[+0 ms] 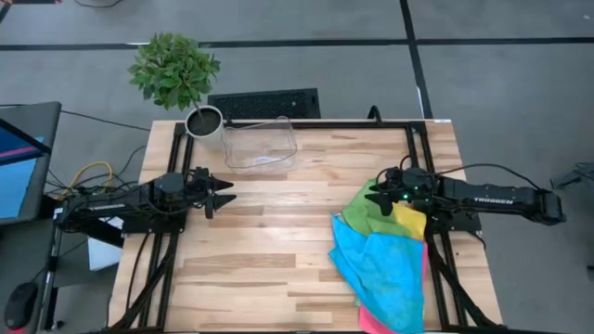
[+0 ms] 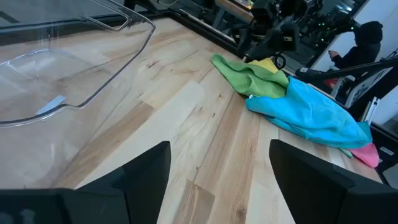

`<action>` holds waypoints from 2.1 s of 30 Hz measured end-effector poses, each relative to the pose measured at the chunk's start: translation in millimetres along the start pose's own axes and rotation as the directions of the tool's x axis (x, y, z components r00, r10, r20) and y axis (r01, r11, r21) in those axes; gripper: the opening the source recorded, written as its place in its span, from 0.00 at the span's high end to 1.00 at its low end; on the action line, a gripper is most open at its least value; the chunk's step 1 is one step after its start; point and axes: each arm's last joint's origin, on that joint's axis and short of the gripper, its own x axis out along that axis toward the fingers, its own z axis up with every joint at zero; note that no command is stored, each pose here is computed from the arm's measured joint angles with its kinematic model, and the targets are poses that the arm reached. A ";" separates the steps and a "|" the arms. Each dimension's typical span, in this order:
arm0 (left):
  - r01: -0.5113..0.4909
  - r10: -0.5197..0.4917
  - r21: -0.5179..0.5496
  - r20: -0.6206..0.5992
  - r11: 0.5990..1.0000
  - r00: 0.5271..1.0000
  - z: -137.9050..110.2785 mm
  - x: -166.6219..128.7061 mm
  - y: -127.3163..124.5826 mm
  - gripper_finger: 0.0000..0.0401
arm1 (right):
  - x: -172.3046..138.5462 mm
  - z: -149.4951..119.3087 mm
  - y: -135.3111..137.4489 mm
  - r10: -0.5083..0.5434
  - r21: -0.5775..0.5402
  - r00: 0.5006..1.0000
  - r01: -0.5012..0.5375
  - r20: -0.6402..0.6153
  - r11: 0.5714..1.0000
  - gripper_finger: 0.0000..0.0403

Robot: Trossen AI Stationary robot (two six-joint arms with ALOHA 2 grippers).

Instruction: Fold microfiber towels

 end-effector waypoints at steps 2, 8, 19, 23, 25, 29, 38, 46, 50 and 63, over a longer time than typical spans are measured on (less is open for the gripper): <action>0.000 0.000 0.000 0.000 1.000 1.000 0.0 0.0 0.0 0.34 | 0.0 0.0 0.0 0.000 0.000 1.000 0.000 0.000 1.000 0.37; 0.000 0.000 0.000 0.000 1.000 1.000 0.0 0.0 0.0 0.34 | 0.0 0.0 0.0 0.000 0.000 1.000 0.000 0.000 1.000 0.37; 0.001 -0.001 0.000 0.001 1.000 1.000 0.0 0.0 0.0 0.34 | 0.0 0.0 0.0 0.000 0.000 1.000 0.000 0.000 1.000 0.37; -0.004 0.004 0.000 0.007 1.000 1.000 0.3 0.1 0.1 0.34 | 0.0 0.1 -0.1 -0.003 -0.006 1.000 0.003 0.002 1.000 0.37; -0.004 0.004 -0.003 0.008 1.000 1.000 0.3 0.1 0.0 0.34 | -0.1 1.2 -2.0 -0.053 -0.032 0.998 0.054 0.030 0.998 0.37; -0.010 0.011 -0.052 0.016 0.999 1.000 0.7 0.1 0.1 0.34 | -0.4 3.0 -5.2 -0.123 -0.036 0.990 0.126 0.069 0.991 0.37; -0.122 0.148 -0.214 0.110 0.969 0.983 4.4 -0.2 3.6 0.34 | -0.5 3.6 -6.4 -0.133 0.291 0.988 0.106 0.074 0.951 0.37; -0.154 0.200 -0.288 0.139 0.945 0.970 5.7 -0.7 4.9 0.34 | -0.6 4.5 -6.5 -0.143 0.413 0.986 0.095 0.088 0.906 0.37; -0.145 0.195 -0.313 0.136 0.939 0.971 5.6 -0.6 4.8 0.34 | -0.7 4.4 -6.9 -0.153 0.414 0.984 0.103 0.089 0.905 0.37; 0.246 -0.158 -0.407 0.238 0.879 0.958 23.6 -3.2 -13.4 0.34 | -24.3 59.5 35.4 0.355 0.114 0.840 -0.434 0.411 0.894 0.37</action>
